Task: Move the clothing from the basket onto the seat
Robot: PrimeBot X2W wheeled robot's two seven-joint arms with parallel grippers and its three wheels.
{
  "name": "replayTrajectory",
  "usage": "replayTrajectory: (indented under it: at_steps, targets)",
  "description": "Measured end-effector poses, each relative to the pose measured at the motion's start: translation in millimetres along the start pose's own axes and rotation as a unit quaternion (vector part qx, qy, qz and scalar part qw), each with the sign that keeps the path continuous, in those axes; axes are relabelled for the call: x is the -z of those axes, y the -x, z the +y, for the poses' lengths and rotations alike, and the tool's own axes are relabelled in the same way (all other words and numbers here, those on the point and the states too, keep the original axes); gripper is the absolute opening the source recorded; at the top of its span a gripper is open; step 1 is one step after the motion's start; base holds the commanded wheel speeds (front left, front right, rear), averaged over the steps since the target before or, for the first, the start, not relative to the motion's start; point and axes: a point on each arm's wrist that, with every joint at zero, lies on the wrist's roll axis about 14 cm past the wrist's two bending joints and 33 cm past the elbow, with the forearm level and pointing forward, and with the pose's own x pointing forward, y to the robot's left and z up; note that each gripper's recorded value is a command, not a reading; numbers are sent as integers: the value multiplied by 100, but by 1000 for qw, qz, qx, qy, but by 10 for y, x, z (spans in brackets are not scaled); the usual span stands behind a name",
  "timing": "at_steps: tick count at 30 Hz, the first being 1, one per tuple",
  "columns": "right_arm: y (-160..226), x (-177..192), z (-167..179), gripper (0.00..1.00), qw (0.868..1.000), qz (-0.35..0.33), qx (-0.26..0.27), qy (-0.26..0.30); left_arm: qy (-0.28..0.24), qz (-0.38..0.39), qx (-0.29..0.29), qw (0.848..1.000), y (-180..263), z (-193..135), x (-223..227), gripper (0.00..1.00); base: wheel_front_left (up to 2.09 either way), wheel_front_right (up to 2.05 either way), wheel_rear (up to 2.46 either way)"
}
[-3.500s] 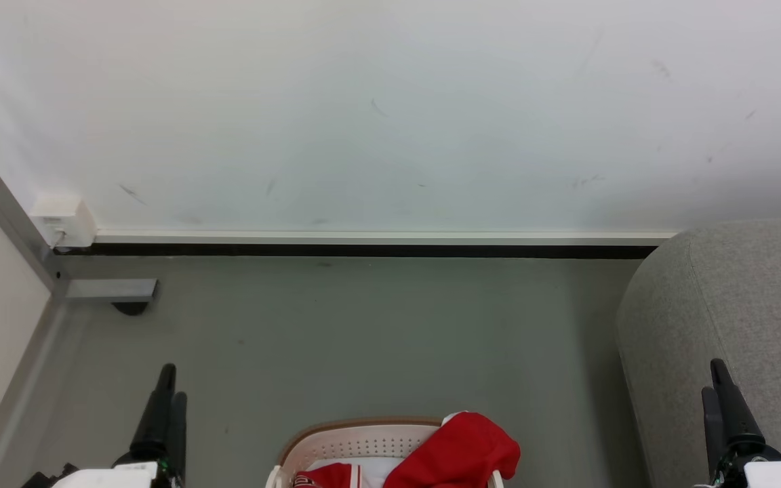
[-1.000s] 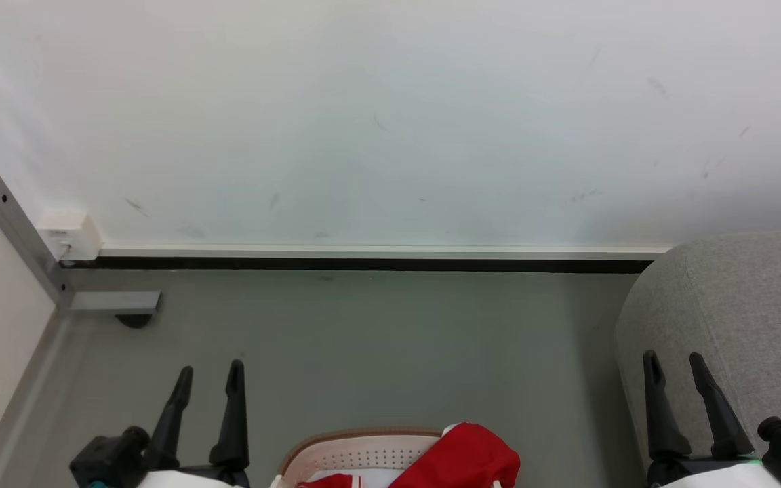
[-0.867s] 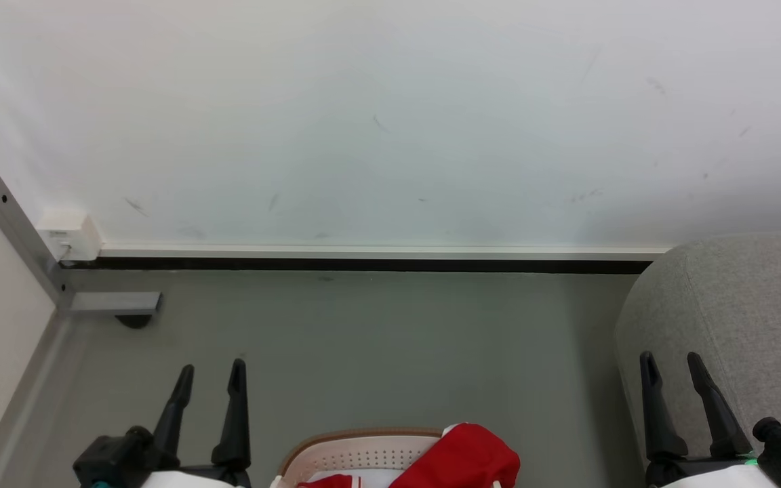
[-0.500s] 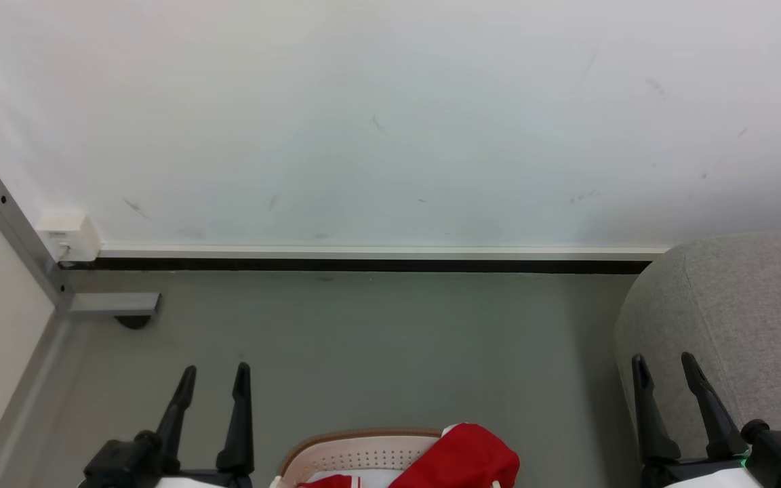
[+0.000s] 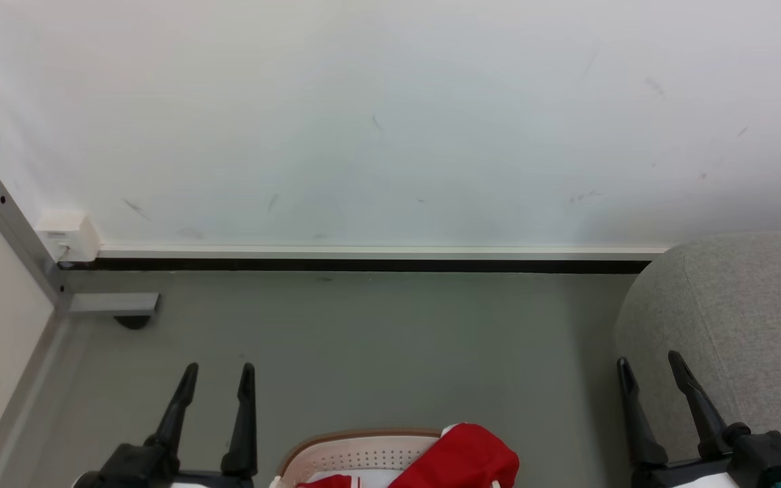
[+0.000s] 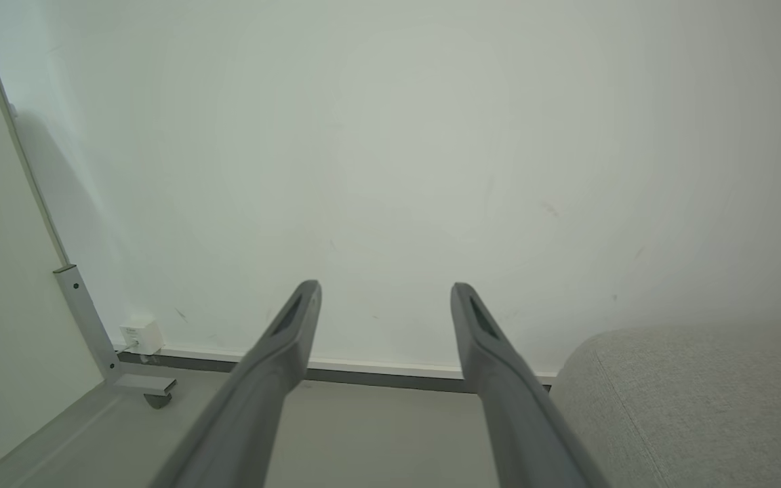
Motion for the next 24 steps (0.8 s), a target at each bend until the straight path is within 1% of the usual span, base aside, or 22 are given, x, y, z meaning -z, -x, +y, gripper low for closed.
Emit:
replayTrajectory:
  at_steps: [7, 24]
  targets:
    - [2, -1, 33, 100, 1000, -3, -8, 18, -22, -5, 7, 1000, 4, -32, -6, 100, 0, 0, 0]
    - [15, 18, -34, 100, 1000, 1, 2, 19, -15, 4, 13, 1000, -20, -69, 58, 100, 0, 0, 0]
